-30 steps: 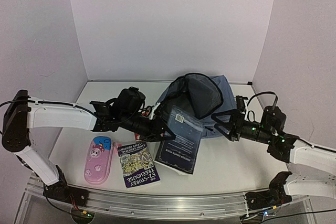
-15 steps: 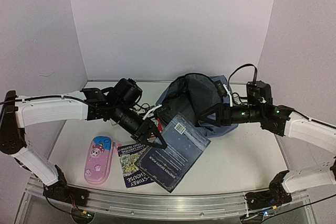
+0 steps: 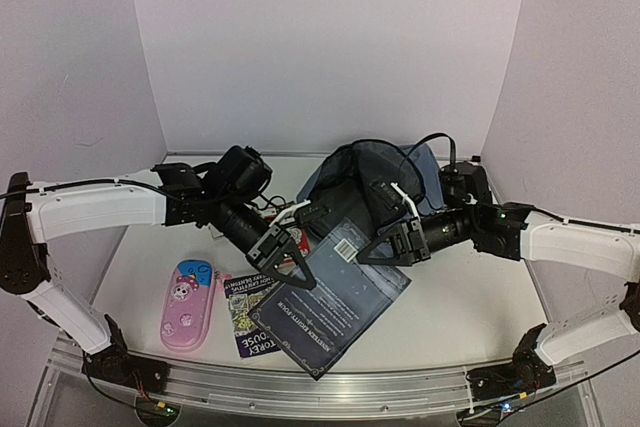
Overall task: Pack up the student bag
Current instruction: Pick up the book from the center of the board.
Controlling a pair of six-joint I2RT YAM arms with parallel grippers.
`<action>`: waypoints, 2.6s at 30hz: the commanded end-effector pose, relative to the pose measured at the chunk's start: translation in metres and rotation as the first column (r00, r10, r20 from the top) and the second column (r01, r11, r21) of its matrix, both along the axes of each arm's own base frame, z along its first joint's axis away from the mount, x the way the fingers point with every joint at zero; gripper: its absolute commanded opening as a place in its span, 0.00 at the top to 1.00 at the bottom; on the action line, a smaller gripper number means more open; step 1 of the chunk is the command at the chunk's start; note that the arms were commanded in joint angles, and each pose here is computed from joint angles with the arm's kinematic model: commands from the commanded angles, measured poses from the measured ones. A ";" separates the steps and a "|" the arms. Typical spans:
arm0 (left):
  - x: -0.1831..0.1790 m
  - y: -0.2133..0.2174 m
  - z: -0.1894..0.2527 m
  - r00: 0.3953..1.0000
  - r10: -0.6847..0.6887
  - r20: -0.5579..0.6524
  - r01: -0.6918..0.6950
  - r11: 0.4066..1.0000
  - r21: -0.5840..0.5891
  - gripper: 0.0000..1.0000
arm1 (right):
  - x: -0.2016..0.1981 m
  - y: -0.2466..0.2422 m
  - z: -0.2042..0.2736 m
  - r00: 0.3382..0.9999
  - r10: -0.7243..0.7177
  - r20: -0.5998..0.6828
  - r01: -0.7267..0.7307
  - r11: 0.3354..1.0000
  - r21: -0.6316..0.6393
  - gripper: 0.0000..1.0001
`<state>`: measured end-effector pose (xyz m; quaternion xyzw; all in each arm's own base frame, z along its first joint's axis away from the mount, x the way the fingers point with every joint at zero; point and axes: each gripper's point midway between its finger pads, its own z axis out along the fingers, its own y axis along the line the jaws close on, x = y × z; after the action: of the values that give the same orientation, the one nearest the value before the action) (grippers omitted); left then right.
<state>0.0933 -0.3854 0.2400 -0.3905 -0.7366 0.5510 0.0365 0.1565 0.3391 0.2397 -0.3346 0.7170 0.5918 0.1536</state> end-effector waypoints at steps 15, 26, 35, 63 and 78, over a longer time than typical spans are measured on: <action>0.105 0.027 0.118 0.719 0.630 0.294 -0.445 0.742 -0.502 0.05 | 0.033 -0.036 0.138 0.904 -0.427 0.033 0.360 0.800 0.480 1.00; 0.110 0.040 0.108 0.709 0.661 0.245 -0.506 0.719 -0.476 0.03 | 0.027 -0.039 0.165 0.908 -0.416 0.052 0.317 0.763 0.563 1.00; 0.079 0.031 0.110 0.827 0.520 0.215 -0.357 0.780 -0.514 0.02 | 0.056 -0.057 0.161 0.811 -0.584 -0.038 0.493 0.646 0.582 1.00; 0.111 0.029 0.086 0.758 0.633 0.161 -0.531 0.741 -0.411 1.00 | 0.086 -0.055 0.134 0.730 -0.682 -0.048 0.611 0.620 0.491 0.67; 0.164 0.064 0.050 0.640 0.768 0.025 -0.735 0.621 -0.270 1.00 | 0.221 -0.158 -0.022 0.403 -0.904 0.144 0.907 0.372 -0.199 0.02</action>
<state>0.2531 -0.3143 0.2381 -0.0693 -0.8174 0.5133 -0.2523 0.3625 0.2072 0.2834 0.0813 0.7892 0.3817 0.4742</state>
